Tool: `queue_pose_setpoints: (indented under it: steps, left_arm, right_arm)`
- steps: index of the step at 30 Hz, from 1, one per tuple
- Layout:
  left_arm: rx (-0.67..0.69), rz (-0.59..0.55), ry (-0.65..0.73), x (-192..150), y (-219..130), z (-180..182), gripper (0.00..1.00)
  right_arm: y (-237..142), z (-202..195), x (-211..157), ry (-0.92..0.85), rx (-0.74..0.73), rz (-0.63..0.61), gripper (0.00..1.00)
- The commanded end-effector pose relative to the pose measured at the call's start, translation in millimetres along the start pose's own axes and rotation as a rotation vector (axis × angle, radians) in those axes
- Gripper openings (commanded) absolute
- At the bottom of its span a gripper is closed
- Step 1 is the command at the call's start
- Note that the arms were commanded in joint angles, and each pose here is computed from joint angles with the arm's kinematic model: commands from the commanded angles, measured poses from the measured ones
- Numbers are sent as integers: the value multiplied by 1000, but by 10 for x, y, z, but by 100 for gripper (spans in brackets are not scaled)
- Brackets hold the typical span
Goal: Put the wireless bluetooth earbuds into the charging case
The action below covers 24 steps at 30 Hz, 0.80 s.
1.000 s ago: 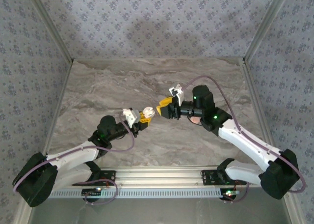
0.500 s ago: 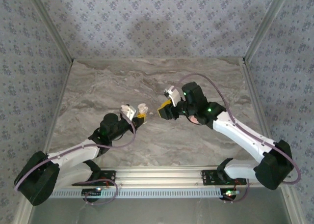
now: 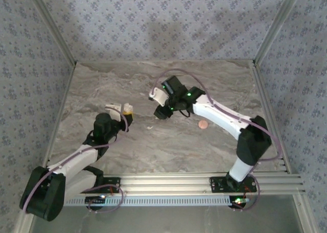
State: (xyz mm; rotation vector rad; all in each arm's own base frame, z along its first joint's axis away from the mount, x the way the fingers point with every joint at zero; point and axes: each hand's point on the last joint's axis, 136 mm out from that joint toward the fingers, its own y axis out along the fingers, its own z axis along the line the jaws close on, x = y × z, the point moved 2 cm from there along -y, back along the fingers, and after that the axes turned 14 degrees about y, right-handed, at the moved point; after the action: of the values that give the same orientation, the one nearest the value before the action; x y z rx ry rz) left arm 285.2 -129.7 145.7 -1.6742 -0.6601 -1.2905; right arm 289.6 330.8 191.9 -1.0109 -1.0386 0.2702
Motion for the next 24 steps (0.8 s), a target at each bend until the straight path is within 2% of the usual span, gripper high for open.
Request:
queue_pose_setpoints:
  steps: [1, 8, 11, 24]
  left_arm:
    - [44, 26, -55, -115, -72, 130, 8]
    - [131, 48, -83, -209, -176, 350, 8]
    - [159, 48, -107, -230, -210, 429, 9]
    - [179, 38, -142, -247, -250, 498, 10]
  right_arm:
    - [177, 40, -60, -145, -33, 117, 42]
    - [730, 112, -269, -321, -62, 378, 42]
    - [893, 143, -359, -368, -54, 450, 44]
    - [1278, 140, -436, -435, -30, 513, 47]
